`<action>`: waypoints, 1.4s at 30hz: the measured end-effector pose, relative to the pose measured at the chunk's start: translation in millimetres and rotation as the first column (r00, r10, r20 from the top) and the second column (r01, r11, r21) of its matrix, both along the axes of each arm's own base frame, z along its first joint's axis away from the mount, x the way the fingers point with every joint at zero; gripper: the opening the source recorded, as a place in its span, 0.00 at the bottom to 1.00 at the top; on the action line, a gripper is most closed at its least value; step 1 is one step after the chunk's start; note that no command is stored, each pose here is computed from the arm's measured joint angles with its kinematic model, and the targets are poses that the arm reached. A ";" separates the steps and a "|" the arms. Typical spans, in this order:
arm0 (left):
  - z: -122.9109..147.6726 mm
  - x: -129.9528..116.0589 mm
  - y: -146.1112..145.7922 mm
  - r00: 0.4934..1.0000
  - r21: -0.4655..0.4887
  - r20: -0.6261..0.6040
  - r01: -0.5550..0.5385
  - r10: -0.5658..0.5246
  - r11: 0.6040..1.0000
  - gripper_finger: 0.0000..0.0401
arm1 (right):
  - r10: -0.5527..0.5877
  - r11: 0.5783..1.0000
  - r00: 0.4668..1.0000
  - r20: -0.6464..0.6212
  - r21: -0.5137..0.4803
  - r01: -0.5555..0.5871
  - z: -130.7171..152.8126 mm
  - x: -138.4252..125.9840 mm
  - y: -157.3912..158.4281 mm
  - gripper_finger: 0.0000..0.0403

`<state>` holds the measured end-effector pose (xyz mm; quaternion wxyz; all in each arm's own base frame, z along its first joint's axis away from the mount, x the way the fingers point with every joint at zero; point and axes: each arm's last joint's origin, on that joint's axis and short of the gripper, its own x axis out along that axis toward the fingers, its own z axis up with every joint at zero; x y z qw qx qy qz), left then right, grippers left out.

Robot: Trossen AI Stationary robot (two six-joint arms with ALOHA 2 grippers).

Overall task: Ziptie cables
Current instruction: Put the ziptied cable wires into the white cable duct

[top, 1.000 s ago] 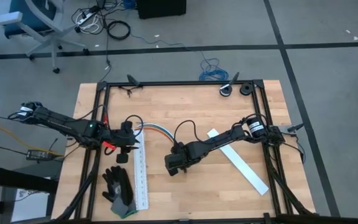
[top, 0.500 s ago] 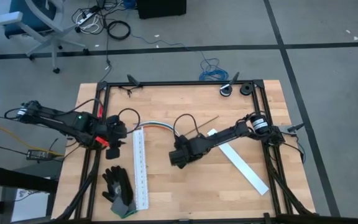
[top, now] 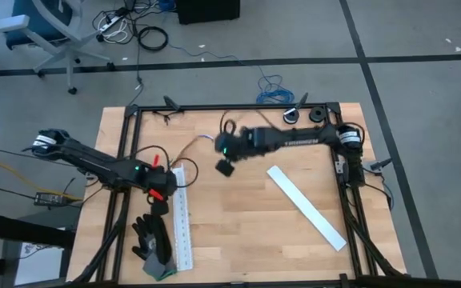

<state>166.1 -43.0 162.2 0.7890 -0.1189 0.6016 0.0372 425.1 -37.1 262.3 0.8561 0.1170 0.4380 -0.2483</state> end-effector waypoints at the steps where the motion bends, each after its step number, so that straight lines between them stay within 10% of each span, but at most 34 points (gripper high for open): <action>1: -2.7 5.4 -1.8 0.999 -0.021 0.039 0.014 -0.013 1.000 0.22 | 0.018 1.000 0.999 0.043 0.004 -0.018 5.4 1.3 -9.8 0.00; 13: -7.9 44.6 9.3 0.934 0.143 0.357 -0.088 0.031 0.986 0.21 | 0.066 0.998 0.950 0.306 -0.015 -0.064 66.8 -2.1 -102.1 0.00; 23: 6.7 41.7 24.8 0.978 0.224 0.199 -0.100 0.054 0.969 0.21 | -0.019 0.998 0.999 0.036 0.060 0.017 52.8 -21.0 -92.4 0.00; 32: 26.9 38.5 6.9 0.996 -0.160 0.047 0.077 -0.071 0.984 0.21 | 0.010 0.998 0.999 0.035 0.054 -0.012 52.8 -15.0 -71.5 0.00; 42: -2.5 51.4 -28.9 0.995 -0.258 -0.096 -0.056 0.033 0.964 0.17 | 0.017 0.997 0.999 -0.038 0.078 -0.014 49.6 -18.8 -56.5 0.00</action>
